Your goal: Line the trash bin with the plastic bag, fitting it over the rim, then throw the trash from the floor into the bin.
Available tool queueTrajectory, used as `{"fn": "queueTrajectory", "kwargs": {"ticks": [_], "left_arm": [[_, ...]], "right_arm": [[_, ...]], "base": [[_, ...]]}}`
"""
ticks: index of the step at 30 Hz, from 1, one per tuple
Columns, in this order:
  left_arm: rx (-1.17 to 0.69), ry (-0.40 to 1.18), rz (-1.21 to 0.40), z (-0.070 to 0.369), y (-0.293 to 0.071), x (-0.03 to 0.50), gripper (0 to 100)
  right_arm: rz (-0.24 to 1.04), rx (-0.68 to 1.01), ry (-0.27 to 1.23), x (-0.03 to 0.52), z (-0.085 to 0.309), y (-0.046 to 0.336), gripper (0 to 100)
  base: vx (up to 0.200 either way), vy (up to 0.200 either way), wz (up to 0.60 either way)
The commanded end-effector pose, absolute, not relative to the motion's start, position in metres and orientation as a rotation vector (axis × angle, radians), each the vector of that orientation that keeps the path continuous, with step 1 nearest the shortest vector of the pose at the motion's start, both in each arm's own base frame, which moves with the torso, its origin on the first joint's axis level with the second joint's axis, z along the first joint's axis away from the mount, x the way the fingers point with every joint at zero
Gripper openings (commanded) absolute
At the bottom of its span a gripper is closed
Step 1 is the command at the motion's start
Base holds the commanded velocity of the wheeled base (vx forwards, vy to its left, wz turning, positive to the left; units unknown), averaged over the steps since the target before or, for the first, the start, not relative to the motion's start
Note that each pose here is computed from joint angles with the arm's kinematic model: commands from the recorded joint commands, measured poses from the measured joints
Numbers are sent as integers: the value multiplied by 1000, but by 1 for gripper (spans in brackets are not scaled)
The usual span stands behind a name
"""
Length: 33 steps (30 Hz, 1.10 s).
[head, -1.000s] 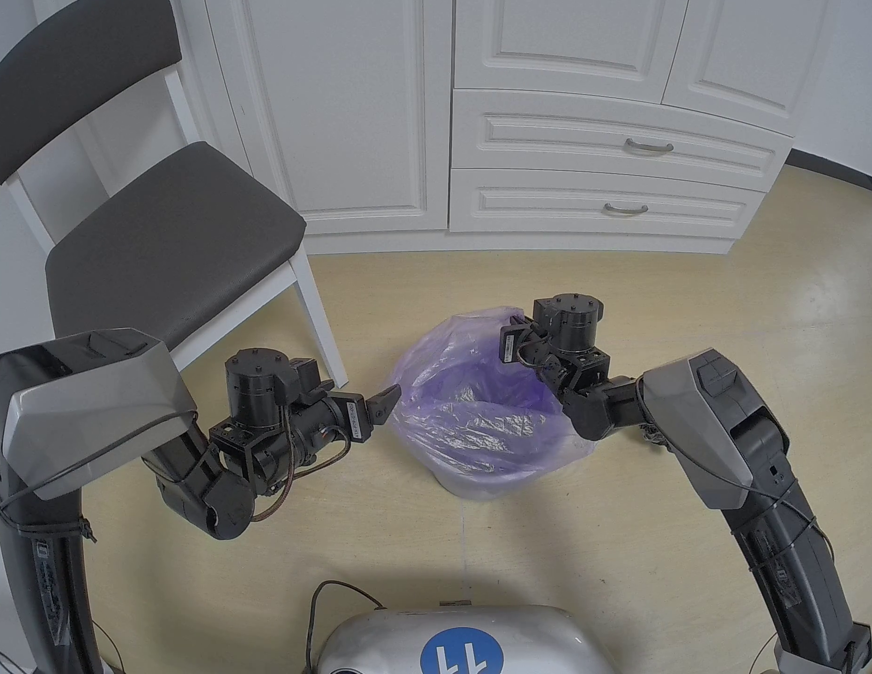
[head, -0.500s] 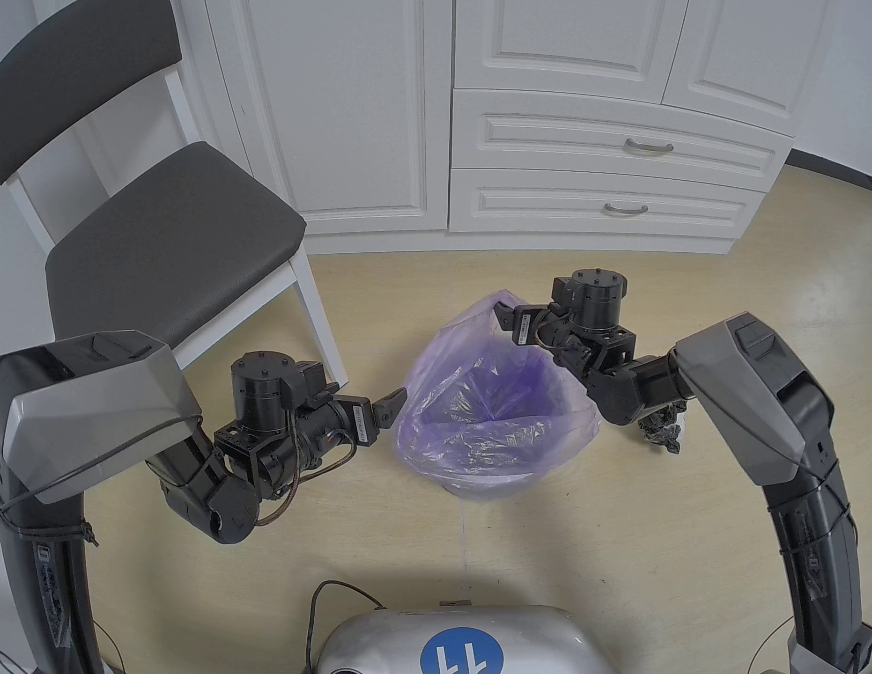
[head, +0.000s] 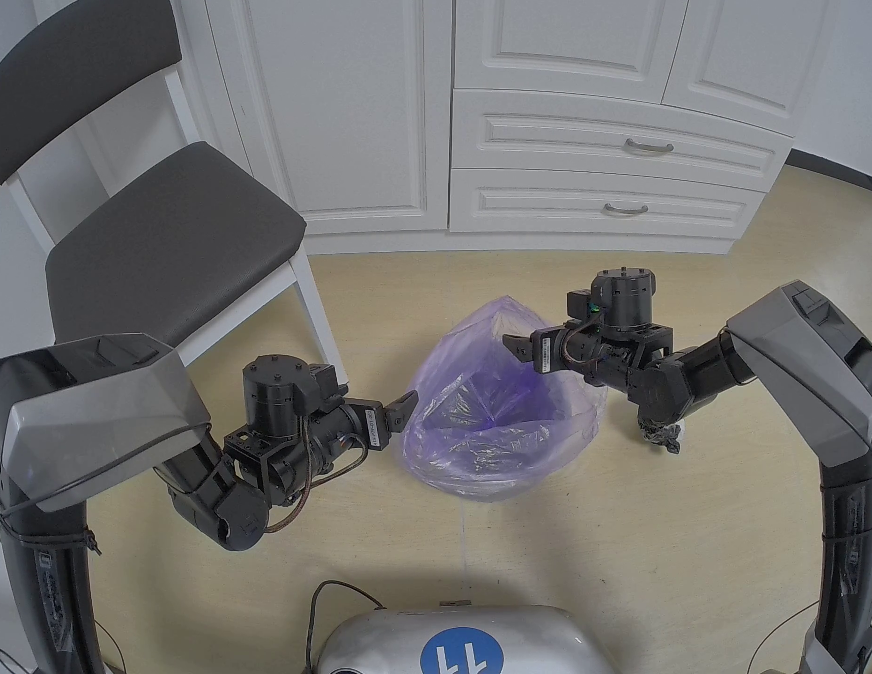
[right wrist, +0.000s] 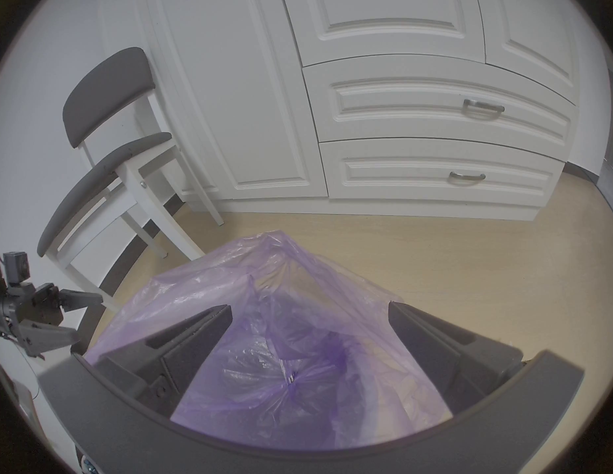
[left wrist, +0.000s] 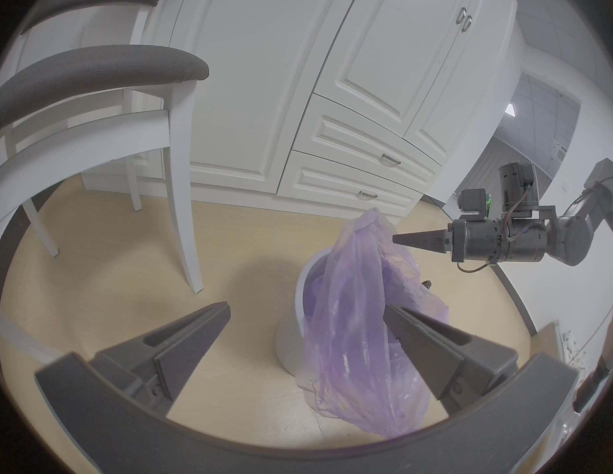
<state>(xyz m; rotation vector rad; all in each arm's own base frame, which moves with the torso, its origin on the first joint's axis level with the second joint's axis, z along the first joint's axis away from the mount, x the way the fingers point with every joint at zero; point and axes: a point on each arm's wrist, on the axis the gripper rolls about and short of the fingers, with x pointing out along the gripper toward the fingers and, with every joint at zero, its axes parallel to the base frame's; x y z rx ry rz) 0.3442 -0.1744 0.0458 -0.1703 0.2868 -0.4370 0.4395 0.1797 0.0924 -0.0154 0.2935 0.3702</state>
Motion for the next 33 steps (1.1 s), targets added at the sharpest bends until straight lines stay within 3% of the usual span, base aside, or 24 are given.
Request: {"fn": "queueTrajectory", "kwargs": {"ticks": [1, 5, 15, 33], "left_arm": [[-168, 289, -450, 48, -178, 341, 100], [-168, 282, -438, 50, -178, 341, 100], [-168, 273, -442, 57, -180, 334, 100], [-160, 245, -445, 74, -196, 316, 100]], "right_arm": [[382, -66, 286, 418, 110, 167, 100], [447, -62, 288, 403, 119, 160, 100], [450, -67, 393, 382, 126, 153, 100], [327, 61, 443, 325, 143, 131, 100]], "base": [[0, 0, 0], [0, 0, 0], [0, 0, 0], [0, 0, 0]]}}
